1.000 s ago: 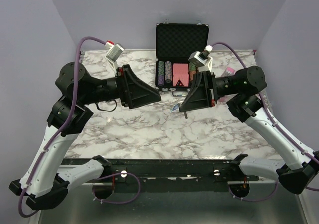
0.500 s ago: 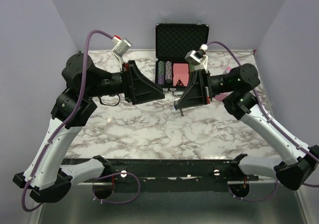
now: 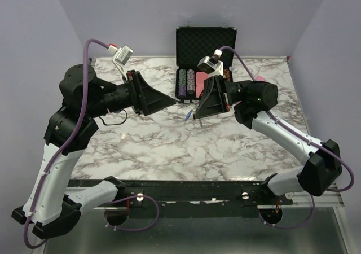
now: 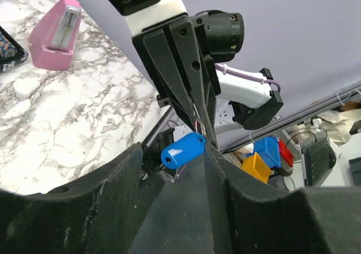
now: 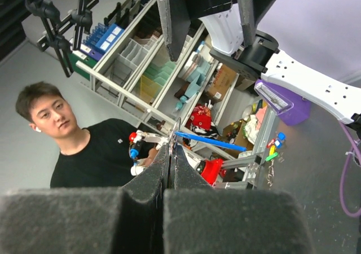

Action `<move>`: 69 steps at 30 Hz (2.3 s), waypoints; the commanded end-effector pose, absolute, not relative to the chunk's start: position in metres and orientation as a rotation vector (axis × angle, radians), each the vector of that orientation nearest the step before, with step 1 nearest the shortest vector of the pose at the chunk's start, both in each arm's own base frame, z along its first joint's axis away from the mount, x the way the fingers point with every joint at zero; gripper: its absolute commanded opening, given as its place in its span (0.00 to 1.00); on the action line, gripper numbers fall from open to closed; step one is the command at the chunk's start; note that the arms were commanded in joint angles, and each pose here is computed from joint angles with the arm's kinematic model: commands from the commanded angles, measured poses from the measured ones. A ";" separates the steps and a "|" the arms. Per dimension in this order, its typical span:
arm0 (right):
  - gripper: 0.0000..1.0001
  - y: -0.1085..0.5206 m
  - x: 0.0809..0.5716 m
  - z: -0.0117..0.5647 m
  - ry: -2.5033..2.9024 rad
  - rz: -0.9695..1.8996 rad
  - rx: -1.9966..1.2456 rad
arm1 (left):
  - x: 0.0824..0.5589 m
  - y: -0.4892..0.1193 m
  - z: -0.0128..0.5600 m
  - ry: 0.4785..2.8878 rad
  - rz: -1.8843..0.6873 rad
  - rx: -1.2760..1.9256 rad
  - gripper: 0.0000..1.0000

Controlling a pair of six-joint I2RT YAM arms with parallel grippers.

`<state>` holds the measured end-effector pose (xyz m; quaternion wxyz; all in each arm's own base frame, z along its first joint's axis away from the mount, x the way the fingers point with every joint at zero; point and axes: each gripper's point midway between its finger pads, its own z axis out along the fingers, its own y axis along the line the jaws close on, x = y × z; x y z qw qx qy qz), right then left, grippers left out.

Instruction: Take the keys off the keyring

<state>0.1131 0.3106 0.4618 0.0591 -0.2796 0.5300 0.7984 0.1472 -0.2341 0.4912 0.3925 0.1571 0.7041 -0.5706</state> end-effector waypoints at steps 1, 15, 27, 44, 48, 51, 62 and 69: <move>0.01 0.298 0.096 0.477 1.454 2.472 -0.951 | 0.144 -0.224 0.495 1.738 -1.383 0.424 0.56; 0.01 0.304 0.100 0.484 1.432 2.520 -0.934 | 0.139 -0.245 0.513 1.657 -1.588 0.579 0.51; 0.01 0.310 0.096 0.485 1.450 2.516 -0.952 | 0.137 -0.245 0.505 1.674 -1.593 0.594 0.51; 0.01 0.324 0.103 0.481 1.469 2.514 -0.949 | 0.131 -0.249 0.496 1.695 -1.601 0.624 0.48; 0.01 0.327 0.105 0.480 1.481 2.514 -0.945 | 0.129 -0.249 0.495 1.696 -1.604 0.626 0.47; 0.01 0.328 0.105 0.480 1.482 2.512 -0.948 | 0.128 -0.249 0.495 1.699 -1.607 0.627 0.46; 0.01 0.331 0.107 0.478 1.497 2.495 -0.950 | 0.125 -0.248 0.490 1.709 -1.617 0.625 0.43; 0.01 0.333 0.107 0.474 1.528 2.478 -0.953 | 0.124 -0.248 0.495 1.698 -1.618 0.627 0.40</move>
